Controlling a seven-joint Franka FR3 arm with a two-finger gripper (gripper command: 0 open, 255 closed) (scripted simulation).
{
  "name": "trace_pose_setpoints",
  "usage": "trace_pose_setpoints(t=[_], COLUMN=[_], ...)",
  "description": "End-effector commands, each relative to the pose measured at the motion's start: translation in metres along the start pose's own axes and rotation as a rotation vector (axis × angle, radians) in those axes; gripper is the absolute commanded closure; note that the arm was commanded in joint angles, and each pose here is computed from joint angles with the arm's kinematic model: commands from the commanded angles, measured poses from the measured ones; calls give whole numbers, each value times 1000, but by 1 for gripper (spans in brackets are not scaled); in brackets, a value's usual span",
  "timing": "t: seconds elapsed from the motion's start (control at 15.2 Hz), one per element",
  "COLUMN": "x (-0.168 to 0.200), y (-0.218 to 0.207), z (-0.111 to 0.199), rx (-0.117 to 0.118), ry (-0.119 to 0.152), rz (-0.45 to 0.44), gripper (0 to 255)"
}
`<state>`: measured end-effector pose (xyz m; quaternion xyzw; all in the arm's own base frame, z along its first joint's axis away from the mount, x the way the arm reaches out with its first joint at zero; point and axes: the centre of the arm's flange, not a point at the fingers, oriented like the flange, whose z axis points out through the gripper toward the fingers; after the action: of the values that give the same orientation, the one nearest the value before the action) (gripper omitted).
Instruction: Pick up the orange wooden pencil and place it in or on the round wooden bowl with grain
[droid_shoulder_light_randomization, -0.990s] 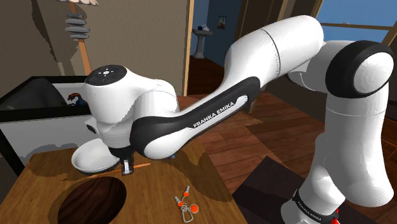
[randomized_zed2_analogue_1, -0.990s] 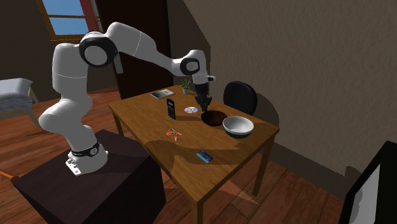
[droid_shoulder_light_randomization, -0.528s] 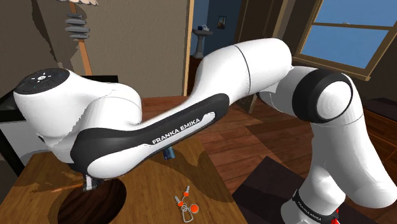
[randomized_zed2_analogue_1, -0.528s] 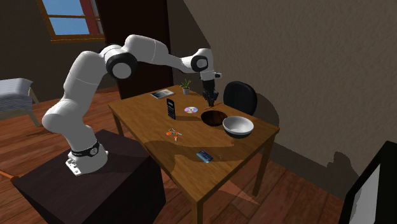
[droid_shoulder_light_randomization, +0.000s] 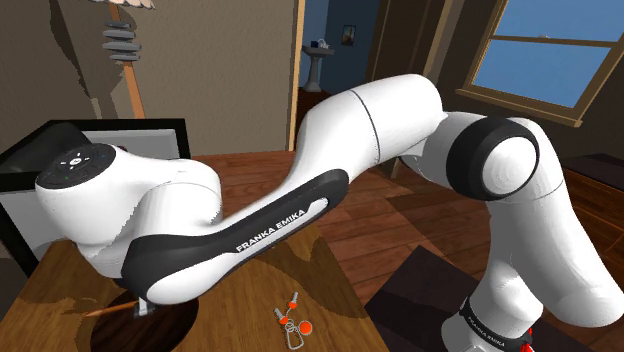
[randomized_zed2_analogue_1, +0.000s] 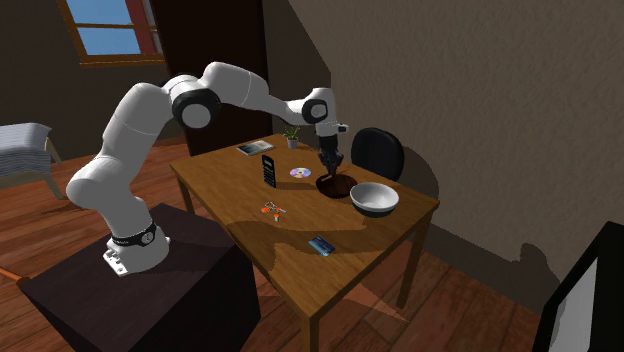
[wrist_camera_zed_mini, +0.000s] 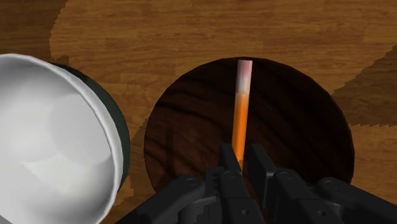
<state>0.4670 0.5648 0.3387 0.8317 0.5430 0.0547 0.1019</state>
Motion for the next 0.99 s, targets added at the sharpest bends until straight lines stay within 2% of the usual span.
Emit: trace_pose_setpoints(t=[0.0,0.4,0.92], x=[0,1,1], y=[-2,-9,-9], z=[10,40,40], rx=[0,0,0], ry=[0,0,0], rz=[0,0,0], gripper=[255,255,255])
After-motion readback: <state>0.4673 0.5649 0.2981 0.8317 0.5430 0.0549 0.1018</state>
